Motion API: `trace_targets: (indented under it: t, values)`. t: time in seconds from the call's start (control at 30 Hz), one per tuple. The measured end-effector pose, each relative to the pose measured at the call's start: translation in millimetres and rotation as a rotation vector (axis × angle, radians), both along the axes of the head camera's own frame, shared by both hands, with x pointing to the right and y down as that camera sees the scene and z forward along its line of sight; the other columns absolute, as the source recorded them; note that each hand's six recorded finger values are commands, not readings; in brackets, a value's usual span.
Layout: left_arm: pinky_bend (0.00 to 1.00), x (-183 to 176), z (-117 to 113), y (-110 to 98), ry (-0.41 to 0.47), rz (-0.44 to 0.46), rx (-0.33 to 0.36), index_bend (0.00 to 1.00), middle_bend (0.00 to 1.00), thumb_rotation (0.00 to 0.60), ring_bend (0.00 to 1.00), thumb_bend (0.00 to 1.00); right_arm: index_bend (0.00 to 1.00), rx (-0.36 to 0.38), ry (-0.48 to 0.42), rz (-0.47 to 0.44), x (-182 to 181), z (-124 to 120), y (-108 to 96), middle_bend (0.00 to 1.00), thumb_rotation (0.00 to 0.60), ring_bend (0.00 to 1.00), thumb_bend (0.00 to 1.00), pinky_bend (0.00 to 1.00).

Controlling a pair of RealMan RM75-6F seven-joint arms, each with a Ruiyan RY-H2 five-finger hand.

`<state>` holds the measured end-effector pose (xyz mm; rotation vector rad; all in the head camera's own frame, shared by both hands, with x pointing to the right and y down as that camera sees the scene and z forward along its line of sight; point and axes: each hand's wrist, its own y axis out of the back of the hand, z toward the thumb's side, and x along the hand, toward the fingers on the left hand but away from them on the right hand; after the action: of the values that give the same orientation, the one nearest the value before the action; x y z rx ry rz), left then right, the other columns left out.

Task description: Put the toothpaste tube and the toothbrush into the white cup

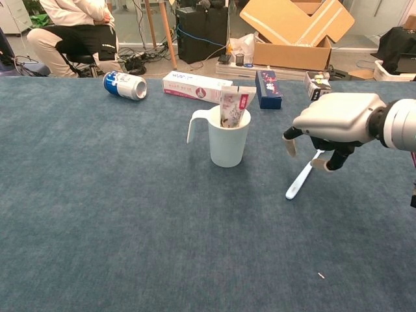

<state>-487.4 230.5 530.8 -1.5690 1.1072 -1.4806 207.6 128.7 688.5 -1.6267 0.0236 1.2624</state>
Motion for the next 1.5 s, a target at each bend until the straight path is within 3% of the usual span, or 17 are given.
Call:
trace_targets:
  t: [0.17,0.43,1.1,1.5]
  values:
    - [0.44,0,1,0,-0.001,0.001,-0.002,0.6,0.39,0.6,0.36,0.32,0.43,0.018,-0.023,-0.038,8,4,7,1.0,0.6,1.0,0.12,1.0]
    - [0.44,0,1,0,-0.003,0.0,-0.004,0.6,0.39,0.6,0.36,0.32,0.47,0.024,-0.055,-0.046,13,15,15,1.0,0.6,1.0,0.12,1.0]
    - [0.44,-1,-2,-1,0.004,-0.003,0.005,0.6,0.39,0.6,0.36,0.32,0.48,-0.012,-0.078,-0.042,-4,37,22,1.0,0.6,1.0,0.13,1.0]
    - [0.44,0,-2,0,0.006,-0.003,0.006,0.6,0.39,0.6,0.36,0.32,0.49,-0.034,-0.07,-0.027,-9,43,21,1.0,0.6,1.0,0.2,1.0]
